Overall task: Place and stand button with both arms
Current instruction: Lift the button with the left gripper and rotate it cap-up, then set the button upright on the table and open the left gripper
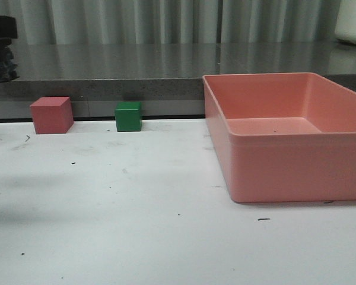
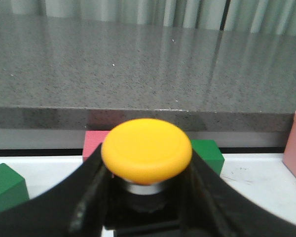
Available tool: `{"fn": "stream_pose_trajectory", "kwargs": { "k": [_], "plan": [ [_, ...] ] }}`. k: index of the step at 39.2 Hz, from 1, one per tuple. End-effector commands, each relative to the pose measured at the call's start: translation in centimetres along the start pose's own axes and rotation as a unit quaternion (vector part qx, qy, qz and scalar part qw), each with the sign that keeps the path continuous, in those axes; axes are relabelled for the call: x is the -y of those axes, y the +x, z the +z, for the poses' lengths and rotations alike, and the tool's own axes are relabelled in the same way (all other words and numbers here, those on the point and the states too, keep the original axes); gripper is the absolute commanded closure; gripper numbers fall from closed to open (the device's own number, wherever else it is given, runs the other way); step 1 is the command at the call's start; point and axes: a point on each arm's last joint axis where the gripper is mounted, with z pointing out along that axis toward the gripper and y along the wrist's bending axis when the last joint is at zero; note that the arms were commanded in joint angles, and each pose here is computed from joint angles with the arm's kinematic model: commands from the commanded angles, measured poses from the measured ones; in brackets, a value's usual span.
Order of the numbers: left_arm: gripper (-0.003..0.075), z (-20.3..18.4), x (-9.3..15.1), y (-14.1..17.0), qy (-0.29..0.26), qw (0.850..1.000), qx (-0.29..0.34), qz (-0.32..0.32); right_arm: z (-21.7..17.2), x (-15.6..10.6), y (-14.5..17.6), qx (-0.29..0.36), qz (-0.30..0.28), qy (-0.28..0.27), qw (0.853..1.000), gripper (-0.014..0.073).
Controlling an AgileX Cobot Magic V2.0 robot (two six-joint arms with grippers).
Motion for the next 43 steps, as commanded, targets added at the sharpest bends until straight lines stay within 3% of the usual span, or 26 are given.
{"fn": "stream_pose_trajectory", "kwargs": {
  "k": [1,9,19,26,43],
  "plan": [
    [0.0604,-1.1,-0.1,-1.5,-0.003,0.994,0.105,0.001,-0.2,-0.1,-1.6,0.052,-0.010,-0.001,0.999,0.0662],
    [0.0603,-0.6,-0.3,0.7,-0.007,0.996,0.086,0.012,-0.2,-0.1,-1.6,0.052,-0.010,-0.001,0.999,0.0662],
    [0.0603,1.3,0.5,4.1,0.043,0.990,0.120,0.056,-0.2,-0.1,-1.6,0.052,-0.010,-0.001,0.999,0.0662],
    [0.0603,2.1,0.9,7.2,0.055,0.994,0.076,0.063,-0.2,-0.1,-1.6,0.052,-0.010,-0.001,0.999,0.0662],
    [0.0603,2.7,1.3,9.8,0.067,0.995,0.032,0.069,-0.2,-0.1,-1.6,0.052,-0.010,-0.001,0.999,0.0662]
  ]
}}
